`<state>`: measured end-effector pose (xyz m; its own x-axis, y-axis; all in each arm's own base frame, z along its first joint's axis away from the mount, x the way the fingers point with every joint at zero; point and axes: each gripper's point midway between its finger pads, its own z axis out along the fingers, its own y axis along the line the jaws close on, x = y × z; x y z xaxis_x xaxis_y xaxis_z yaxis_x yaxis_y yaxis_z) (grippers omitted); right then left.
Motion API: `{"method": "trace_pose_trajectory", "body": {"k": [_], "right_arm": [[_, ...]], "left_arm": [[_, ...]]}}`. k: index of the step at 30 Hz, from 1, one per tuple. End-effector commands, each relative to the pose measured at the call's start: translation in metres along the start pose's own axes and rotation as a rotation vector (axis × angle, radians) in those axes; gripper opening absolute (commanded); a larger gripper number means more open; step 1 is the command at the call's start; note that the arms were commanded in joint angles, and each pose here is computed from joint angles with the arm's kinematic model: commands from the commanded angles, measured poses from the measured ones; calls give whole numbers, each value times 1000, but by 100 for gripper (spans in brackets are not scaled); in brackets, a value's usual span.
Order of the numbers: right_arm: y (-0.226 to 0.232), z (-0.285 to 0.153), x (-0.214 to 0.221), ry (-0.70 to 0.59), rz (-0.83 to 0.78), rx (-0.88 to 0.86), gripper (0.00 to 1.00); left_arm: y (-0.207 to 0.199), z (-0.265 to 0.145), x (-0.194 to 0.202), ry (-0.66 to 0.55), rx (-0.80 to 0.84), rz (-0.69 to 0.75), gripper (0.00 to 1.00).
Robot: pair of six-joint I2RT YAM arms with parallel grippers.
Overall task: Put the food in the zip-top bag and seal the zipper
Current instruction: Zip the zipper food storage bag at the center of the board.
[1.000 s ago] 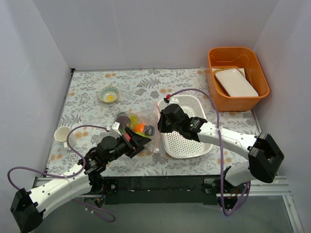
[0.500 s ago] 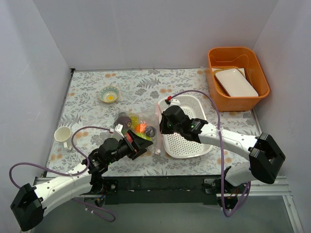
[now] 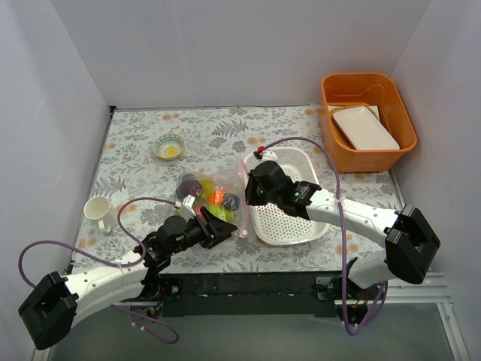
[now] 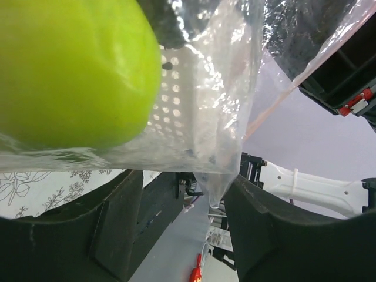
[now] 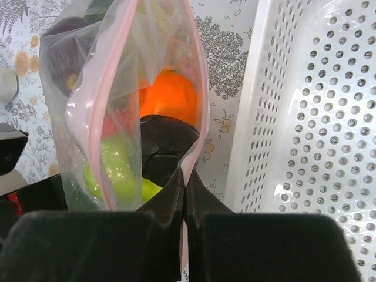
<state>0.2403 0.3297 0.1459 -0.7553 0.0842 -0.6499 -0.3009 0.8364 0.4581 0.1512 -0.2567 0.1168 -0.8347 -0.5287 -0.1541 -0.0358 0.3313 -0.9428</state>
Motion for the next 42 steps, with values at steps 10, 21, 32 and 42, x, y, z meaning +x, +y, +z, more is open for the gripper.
{"method": "trace_pose_trajectory", "body": {"k": [10,21,32,42], "right_arm": [[15,-2,-18,-40,6,-39,1],[15,-1,-14,-29,8,-46,1],[0,-7,-12,-9,-42,27,8],[-16,-82,-21,-141,45,-30,63]], "left_arm": [[-36,5,-5,-9,131,-97,54],[-38,6,-5,-7,150,-115,21],[-37,4,-4,-2,145,-110,0],[-46,3,-19,-70,90,-2,0]]}}
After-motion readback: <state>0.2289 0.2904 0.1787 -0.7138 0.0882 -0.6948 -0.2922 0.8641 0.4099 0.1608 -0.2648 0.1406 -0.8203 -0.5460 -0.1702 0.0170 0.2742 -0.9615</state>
